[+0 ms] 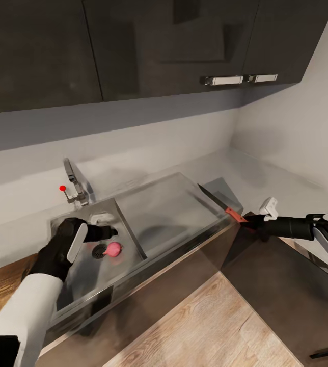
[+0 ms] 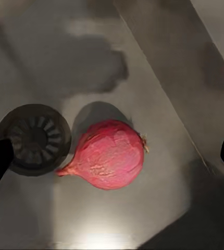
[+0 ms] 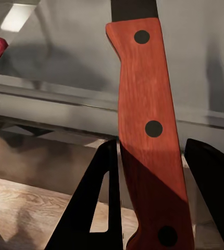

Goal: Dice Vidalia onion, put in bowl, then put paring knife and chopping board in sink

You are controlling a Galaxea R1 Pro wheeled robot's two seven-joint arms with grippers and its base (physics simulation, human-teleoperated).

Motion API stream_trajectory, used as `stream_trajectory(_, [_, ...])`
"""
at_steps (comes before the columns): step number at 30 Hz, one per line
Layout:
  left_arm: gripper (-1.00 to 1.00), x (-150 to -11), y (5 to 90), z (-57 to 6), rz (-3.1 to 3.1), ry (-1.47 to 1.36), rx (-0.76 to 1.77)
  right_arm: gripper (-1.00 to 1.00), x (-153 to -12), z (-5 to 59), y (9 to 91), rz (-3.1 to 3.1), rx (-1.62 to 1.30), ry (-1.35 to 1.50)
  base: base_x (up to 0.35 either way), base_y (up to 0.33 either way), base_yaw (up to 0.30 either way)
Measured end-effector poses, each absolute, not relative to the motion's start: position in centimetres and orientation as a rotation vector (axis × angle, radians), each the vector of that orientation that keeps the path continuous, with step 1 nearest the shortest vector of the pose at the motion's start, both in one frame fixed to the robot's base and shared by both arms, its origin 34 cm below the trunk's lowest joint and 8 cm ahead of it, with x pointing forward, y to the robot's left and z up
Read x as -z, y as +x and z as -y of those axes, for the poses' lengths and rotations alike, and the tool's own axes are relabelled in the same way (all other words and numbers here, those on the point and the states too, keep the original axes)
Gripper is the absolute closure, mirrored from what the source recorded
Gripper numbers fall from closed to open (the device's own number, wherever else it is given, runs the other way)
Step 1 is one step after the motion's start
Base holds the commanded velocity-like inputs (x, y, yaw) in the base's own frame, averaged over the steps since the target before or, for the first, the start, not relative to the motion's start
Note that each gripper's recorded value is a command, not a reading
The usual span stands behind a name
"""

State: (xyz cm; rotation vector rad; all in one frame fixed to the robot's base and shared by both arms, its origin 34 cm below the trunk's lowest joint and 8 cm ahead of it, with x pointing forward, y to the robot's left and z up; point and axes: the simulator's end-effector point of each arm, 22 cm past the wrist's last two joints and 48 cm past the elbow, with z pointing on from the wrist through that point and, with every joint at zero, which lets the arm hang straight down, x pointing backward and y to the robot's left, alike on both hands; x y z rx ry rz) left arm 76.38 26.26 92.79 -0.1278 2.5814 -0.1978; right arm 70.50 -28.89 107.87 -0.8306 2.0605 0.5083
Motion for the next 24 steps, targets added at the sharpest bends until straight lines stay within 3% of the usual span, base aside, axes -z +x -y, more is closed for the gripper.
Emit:
stream_trajectory(10, [-1.0,-89.7,75.1,-23.5,-2.675,-0.12,0.196,1.0,-107.8,28.9,70.5,-2.067,-0.51,-0.826,0.0,0.0,0.0])
stream_trajectory(24, [-1.0,-86.4,74.5,-24.4,-2.739,-0.157,0.138,1.0,-107.9,28.9,70.5,-2.067,-0.511,-0.825,0.0,0.0,0.0])
